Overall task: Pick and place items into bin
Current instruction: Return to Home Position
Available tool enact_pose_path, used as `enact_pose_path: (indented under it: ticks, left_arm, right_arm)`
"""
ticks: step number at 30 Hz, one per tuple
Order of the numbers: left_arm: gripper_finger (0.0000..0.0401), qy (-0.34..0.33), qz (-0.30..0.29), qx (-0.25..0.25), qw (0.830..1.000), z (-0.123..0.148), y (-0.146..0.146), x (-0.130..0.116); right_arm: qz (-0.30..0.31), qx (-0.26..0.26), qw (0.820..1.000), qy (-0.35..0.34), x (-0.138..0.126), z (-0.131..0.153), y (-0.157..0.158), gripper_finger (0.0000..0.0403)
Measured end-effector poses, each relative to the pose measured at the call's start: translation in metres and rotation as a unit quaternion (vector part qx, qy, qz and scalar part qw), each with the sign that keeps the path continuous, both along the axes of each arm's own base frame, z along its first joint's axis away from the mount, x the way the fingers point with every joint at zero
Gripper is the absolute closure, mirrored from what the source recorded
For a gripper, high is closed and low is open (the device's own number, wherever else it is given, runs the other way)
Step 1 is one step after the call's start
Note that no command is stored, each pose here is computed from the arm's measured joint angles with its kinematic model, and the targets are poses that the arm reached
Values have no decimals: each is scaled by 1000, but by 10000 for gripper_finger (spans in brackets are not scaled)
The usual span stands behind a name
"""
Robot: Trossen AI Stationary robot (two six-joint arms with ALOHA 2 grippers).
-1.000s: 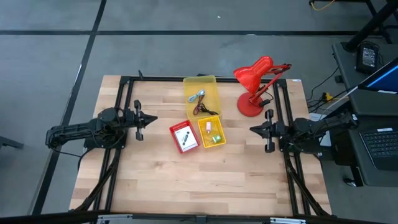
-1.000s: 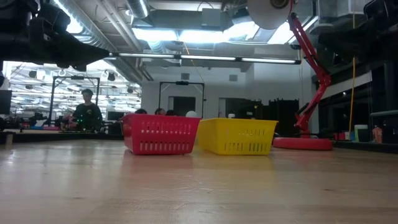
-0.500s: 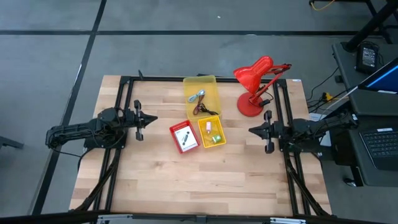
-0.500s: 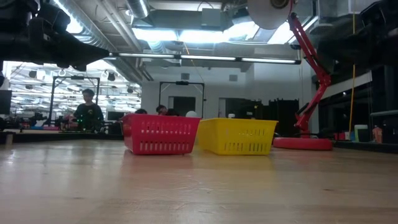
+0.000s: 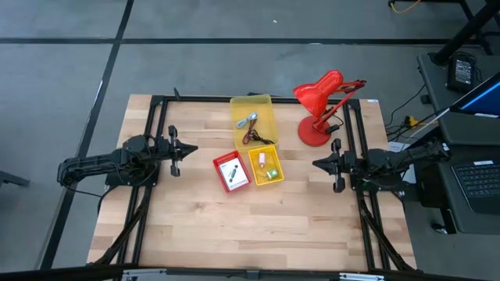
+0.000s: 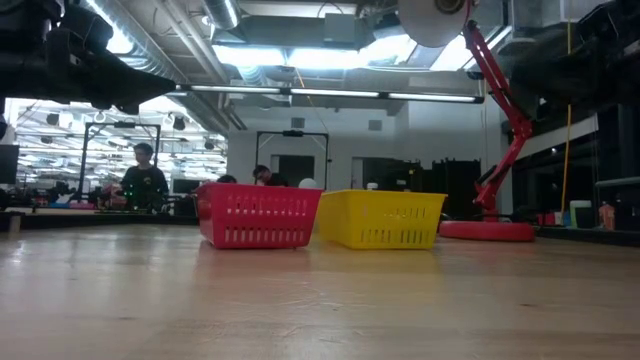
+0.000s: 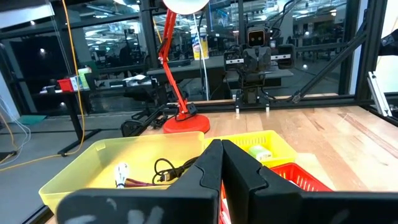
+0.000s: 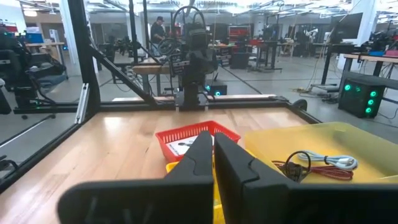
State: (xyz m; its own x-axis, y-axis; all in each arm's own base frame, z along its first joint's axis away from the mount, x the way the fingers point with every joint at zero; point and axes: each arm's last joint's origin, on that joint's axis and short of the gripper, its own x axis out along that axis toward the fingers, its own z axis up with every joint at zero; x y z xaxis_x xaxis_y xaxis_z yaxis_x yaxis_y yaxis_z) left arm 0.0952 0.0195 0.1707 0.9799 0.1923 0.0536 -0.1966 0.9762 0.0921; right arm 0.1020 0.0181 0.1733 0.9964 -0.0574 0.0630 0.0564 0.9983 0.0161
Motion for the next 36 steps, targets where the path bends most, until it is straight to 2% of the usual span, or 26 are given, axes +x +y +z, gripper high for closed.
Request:
enact_pose_path:
  ticks: [11, 16, 19, 24, 36]
  left_arm:
    - [397, 0, 0, 0, 1000, 0, 0, 0]
    - [397, 0, 0, 0, 1000, 0, 0, 0]
    - [397, 0, 0, 0, 1000, 0, 0, 0]
    - [397, 0, 0, 0, 1000, 0, 0, 0]
    - [397, 0, 1, 0, 1000, 0, 0, 0]
  right_arm:
    - [3, 33, 999, -15, -2, 2, -1, 402]
    - [-7, 72, 997, -23, -6, 2, -6, 402]
    - [-7, 56, 998, -6, -6, -1, -8, 402]
    - [53, 19, 998, 9, -6, -4, -5, 402]
    - [75, 44, 996, 11, -6, -4, -4, 402]
